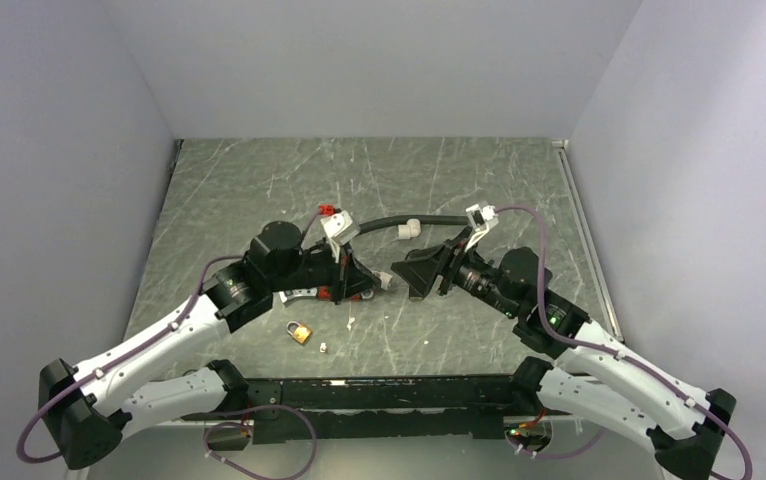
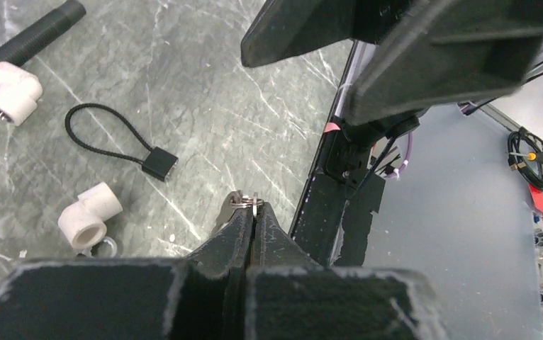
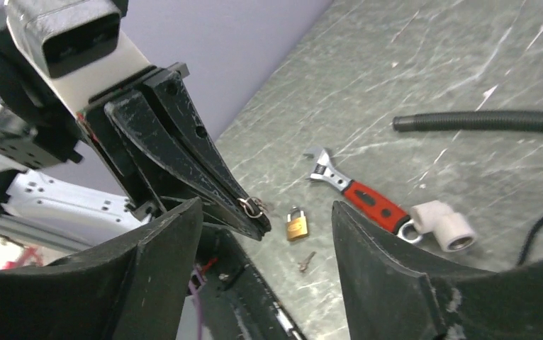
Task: Unlock with the key
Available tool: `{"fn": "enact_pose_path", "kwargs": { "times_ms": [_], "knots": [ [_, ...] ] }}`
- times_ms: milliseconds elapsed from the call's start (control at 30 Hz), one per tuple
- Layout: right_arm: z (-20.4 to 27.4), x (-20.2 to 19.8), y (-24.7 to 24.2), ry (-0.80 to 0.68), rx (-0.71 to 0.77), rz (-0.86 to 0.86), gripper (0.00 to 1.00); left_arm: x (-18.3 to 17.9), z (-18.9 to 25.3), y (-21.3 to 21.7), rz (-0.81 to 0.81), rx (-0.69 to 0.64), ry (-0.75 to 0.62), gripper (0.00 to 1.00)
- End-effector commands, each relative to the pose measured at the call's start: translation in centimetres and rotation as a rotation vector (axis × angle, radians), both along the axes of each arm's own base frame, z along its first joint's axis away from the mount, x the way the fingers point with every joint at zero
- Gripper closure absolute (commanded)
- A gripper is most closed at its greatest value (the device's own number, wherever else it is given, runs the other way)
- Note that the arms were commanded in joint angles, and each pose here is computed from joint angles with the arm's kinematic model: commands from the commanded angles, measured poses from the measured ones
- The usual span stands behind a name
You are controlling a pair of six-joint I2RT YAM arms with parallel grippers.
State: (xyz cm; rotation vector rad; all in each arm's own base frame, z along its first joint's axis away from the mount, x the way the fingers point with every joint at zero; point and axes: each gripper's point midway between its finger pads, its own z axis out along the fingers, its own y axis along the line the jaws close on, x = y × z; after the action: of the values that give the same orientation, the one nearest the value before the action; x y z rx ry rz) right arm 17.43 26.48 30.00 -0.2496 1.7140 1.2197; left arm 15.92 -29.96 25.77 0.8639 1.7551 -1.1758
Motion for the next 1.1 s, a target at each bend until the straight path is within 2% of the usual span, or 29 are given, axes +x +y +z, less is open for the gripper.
{"fn": "enact_pose_path", "kwargs": {
  "times_ms": [0, 67, 167, 300, 567, 667, 800, 933, 1067],
  "knots": [
    [3.1, 0.2, -1.4, -0.161, -0.065, -0.029, 0.24, 0.0, 1.9, 0.7, 0.036, 0.067, 0.038, 1.00],
    [3.4, -0.1, -1.0, -0.231, -0.101, 0.018, 0.21, 0.0, 2.6, 1.5, 0.069, 0.115, 0.068, 1.00],
    [3.0, -1.3, 0.4, -0.294, -0.147, 0.142, 0.21, -0.5, 1.7, 3.6, 0.130, 0.273, 0.169, 1.00],
    [1.9, -4.2, 2.2, -0.394, -0.183, 0.381, 0.21, -1.3, 1.5, 6.1, 0.178, 0.440, 0.255, 1.00],
    [-2.8, -8.3, 4.0, -0.449, -0.250, 0.773, 0.23, -2.4, -1.0, 8.2, 0.160, 0.729, 0.366, 1.00],
    [-4.5, -8.4, 4.7, -0.485, -0.230, 0.816, 0.27, -3.0, -1.7, 7.6, 0.118, 0.860, 0.375, 1.00],
    [-6.0, -7.6, 6.2, -0.537, -0.135, 0.786, 0.34, -6.2, -3.6, 6.2, -0.029, 1.005, 0.417, 1.00],
    [-8.3, -7.3, 7.3, -0.567, -0.142, 0.755, 0.39, -8.3, -4.4, 4.6, -0.143, 1.020, 0.443, 1.00],
    [-8.8, -7.6, 7.6, -0.622, -0.154, 0.726, 0.43, -8.7, -4.2, 4.2, -0.167, 1.014, 0.428, 1.00]
  ]
}}
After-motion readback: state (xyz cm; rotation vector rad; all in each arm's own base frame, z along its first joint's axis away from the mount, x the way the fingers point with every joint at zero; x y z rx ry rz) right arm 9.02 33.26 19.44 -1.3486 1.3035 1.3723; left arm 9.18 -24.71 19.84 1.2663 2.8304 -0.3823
